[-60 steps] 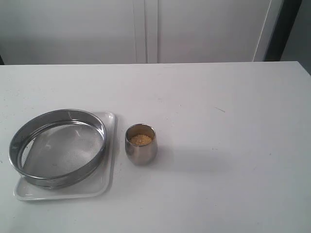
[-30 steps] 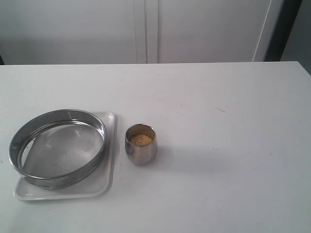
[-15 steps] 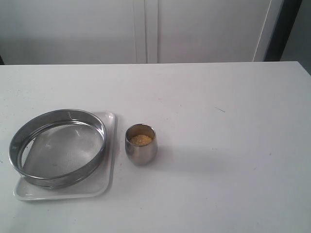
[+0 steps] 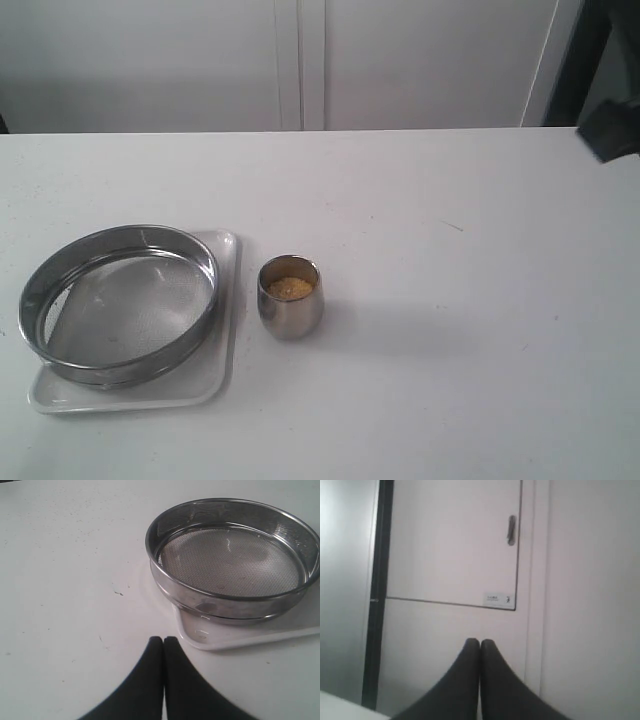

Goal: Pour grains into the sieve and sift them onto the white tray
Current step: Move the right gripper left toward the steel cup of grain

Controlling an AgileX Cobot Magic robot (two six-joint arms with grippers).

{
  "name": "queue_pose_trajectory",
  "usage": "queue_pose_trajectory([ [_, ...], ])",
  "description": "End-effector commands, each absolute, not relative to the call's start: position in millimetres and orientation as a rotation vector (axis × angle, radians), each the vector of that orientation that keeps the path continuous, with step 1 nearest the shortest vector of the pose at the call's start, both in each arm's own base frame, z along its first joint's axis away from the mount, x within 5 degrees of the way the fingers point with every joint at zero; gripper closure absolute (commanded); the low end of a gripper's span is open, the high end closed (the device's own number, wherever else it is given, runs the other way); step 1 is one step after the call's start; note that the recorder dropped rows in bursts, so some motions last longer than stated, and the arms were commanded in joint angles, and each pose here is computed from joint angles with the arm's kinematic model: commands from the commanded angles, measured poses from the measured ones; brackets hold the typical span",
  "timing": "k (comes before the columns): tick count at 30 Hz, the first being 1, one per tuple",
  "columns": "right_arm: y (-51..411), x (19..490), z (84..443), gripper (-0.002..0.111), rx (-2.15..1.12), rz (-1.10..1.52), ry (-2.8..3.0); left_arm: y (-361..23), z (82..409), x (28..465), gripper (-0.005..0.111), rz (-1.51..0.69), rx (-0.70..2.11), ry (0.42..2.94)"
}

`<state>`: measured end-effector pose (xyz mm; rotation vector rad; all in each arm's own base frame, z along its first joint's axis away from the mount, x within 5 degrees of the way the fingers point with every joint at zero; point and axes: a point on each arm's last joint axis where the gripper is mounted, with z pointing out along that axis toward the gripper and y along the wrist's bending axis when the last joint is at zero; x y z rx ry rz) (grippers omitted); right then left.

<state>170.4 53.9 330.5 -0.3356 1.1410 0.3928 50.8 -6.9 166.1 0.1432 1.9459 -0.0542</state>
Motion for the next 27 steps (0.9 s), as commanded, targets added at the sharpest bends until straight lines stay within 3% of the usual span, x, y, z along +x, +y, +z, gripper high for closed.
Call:
queue_pose_trajectory([
  [1,67.0,192.8,314.2,0.108,-0.463,0.444,1.218,-6.8,164.7,50.6,0.107,-0.056,0.137,1.948],
  [27,134.1,249.4,241.5,0.108,-0.817,0.735,1.368,-6.8,164.7,50.6,0.107,-0.056,0.137,1.948],
])
